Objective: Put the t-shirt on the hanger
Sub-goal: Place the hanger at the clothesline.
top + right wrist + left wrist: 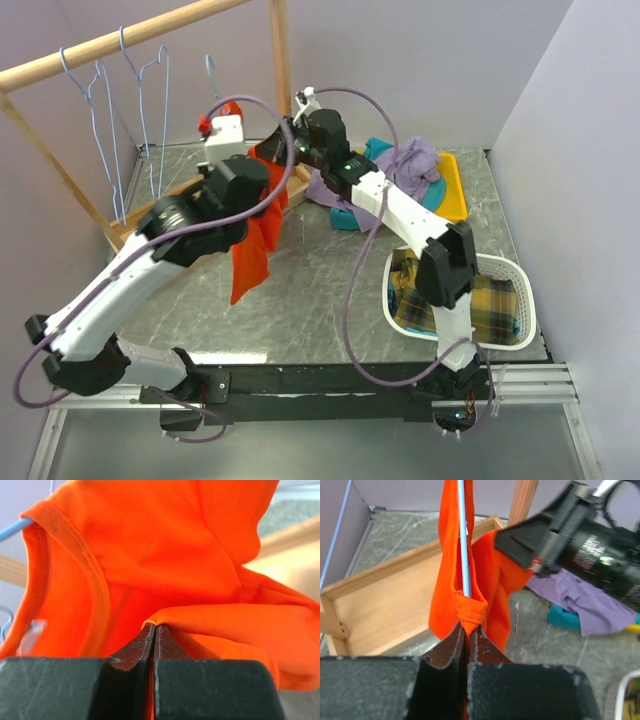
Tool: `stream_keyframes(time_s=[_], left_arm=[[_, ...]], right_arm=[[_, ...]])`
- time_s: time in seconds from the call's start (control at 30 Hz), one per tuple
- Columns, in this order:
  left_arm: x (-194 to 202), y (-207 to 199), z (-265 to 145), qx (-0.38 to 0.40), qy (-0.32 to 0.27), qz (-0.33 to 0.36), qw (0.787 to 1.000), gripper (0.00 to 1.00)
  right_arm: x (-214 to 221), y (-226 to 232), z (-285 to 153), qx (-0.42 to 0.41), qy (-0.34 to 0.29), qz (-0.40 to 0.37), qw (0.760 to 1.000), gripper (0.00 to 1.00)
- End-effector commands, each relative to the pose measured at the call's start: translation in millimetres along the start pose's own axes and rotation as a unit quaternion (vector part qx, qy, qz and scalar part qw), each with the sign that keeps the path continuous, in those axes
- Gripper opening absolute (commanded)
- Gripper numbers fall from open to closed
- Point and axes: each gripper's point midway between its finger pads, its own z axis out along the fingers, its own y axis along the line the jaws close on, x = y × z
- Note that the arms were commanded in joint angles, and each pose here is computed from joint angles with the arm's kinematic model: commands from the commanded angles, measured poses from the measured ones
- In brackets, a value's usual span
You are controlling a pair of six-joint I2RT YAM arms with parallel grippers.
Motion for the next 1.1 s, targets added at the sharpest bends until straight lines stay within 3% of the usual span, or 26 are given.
stream_keyframes(time_s=[0.0,0.17,0.53,1.07], left_arm=[[-42,-18,16,-0.022,-0.067,-0.03,0.997,0.01],[-61,-26,33,-0.067,-0.097,-0.014,0.993,0.01],[-96,-30,66,-0.121,-0.148,-0.02,0.981,0.01],[-137,-31,116,-0.114,-0.181,-0.027,0.976,0.01]], right_arm=[[-44,28,17,-0.087,-0.055,0.008,0.995,0.0],[-64,4,40,-0.103,-0.078,0.049,0.99,0.0],[-41,-44,81,-0.109,-0.067,0.108,0.986,0.0],[-21,-96,106,-0.102,-0.07,0.179,0.976,0.0]])
